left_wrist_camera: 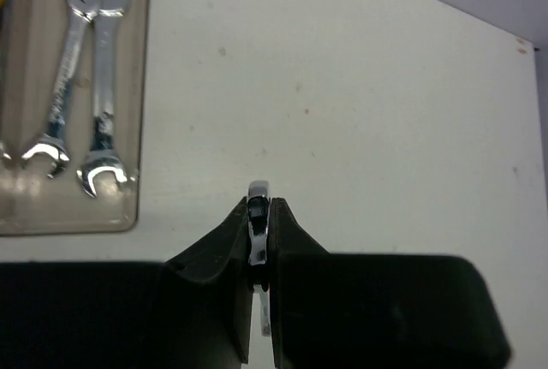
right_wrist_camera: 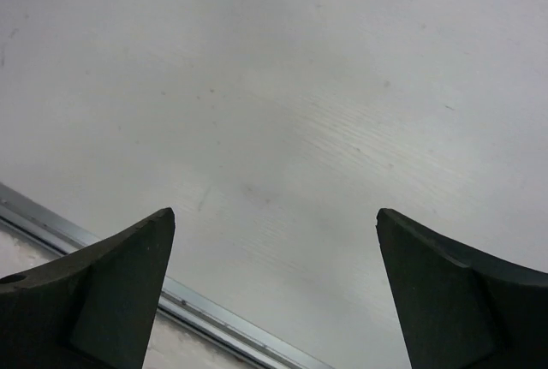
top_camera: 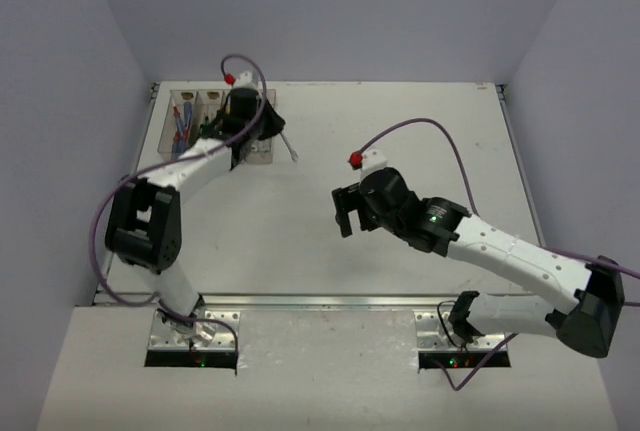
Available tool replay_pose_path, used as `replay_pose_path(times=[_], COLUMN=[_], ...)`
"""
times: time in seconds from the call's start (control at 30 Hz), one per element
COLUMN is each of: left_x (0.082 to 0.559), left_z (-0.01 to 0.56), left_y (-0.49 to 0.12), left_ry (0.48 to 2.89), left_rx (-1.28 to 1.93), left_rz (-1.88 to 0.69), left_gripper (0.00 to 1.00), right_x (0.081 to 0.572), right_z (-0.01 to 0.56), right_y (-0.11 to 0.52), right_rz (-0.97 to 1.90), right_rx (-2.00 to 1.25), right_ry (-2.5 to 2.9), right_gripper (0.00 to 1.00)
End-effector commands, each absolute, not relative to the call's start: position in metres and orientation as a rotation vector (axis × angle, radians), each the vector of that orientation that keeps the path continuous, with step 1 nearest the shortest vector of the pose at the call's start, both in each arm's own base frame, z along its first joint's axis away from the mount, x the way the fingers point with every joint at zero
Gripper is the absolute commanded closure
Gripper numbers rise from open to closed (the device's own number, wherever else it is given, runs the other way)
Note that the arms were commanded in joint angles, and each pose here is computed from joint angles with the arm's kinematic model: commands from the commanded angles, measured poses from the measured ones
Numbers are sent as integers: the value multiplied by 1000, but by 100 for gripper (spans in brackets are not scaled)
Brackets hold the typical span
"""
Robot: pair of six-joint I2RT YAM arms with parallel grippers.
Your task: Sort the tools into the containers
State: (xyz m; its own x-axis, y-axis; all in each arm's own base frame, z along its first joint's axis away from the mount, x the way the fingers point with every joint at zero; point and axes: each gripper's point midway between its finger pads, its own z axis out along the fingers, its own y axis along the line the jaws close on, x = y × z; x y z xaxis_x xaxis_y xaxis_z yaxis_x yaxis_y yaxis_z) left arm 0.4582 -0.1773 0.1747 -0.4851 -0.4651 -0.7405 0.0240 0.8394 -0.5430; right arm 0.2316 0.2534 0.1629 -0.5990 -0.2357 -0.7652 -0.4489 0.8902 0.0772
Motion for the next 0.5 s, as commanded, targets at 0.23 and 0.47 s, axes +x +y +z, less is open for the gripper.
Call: replay_pose_path(times=[0.23, 0.47], left_x=[616, 625], left_z=[200, 170], left_y=[-69, -63], left_ry=[2074, 2122], left_rx=[-230, -138], left_rz=[-52, 29], left_gripper=[100, 100], right_x=[220, 213], right_z=[140, 131], right_y=[161, 163], right_rz=[196, 223], right_rx=[-447, -506], right_ry=[2226, 2237], right_gripper=[1, 1])
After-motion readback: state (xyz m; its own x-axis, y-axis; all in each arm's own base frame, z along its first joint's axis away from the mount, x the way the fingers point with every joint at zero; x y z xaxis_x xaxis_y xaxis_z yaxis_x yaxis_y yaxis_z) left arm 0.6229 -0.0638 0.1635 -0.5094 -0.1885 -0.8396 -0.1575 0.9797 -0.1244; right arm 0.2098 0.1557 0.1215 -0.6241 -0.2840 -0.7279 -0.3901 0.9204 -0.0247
